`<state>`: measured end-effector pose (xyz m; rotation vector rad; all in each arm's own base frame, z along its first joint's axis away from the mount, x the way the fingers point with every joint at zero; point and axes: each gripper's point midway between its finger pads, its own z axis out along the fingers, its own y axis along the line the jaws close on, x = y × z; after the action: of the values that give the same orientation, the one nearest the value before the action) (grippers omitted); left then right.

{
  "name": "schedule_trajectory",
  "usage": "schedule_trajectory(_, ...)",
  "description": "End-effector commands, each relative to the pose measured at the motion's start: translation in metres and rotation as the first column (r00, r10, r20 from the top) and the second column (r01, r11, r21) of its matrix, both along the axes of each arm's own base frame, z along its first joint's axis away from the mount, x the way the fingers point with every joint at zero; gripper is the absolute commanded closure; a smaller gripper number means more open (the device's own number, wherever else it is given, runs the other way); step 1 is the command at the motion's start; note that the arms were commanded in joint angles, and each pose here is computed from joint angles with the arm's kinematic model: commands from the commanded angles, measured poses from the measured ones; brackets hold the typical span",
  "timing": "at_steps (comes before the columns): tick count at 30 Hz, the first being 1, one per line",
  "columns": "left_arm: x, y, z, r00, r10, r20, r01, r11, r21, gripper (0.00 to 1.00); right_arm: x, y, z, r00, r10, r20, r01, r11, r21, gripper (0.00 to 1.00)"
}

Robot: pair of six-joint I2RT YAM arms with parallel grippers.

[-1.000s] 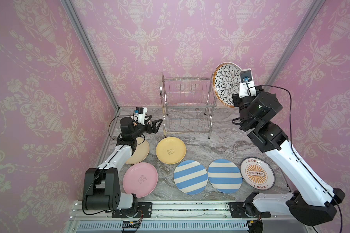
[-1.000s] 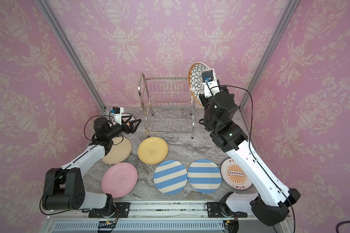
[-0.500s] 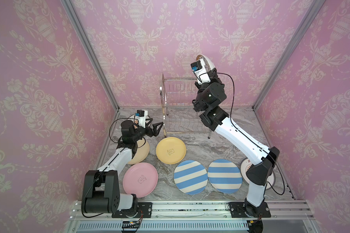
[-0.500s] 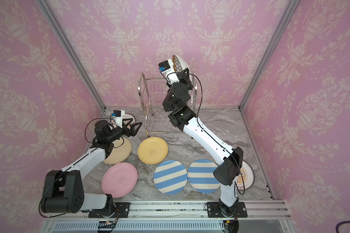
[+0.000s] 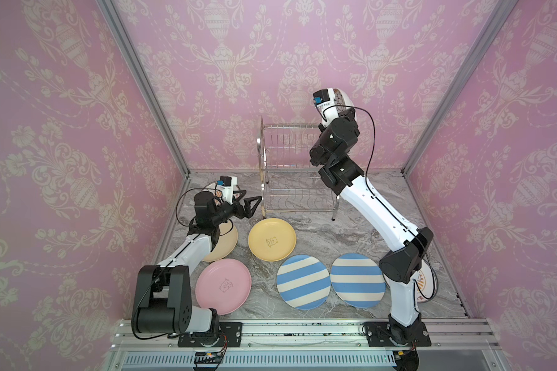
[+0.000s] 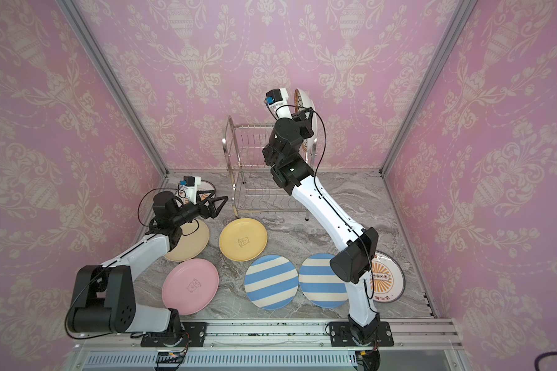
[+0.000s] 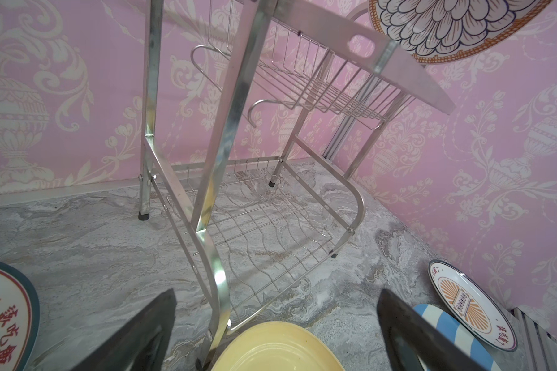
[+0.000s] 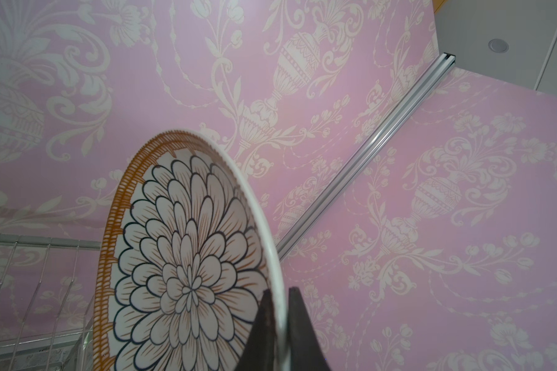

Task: Load plates into a dish rack
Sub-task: Place the plate on the dish rack.

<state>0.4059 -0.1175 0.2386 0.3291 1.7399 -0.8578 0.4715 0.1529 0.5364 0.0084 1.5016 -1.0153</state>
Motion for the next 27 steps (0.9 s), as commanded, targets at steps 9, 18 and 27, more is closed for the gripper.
schedule_trajectory(9, 0.006, -0.005, 0.019, 0.997, -0.028, 0.077, 0.028, 1.000, 0.007, 0.01, 0.007, 0.007, 0.015, 0.998, -0.035, 0.056, 0.033, 0.999, 0.030, 1.00)
schedule_trajectory(18, 0.011, -0.004, 0.020, 0.995, -0.052, 0.087, 0.056, 0.998, -0.041, 0.01, 0.023, 0.009, 0.000, 0.997, -0.074, 0.011, 0.075, 0.996, -0.047, 1.00)
schedule_trajectory(27, 0.010, 0.002, 0.021, 0.995, -0.044, 0.090, 0.046, 0.999, -0.029, 0.01, 0.028, 0.004, -0.011, 0.997, -0.068, -0.022, 0.067, 0.998, -0.021, 1.00)
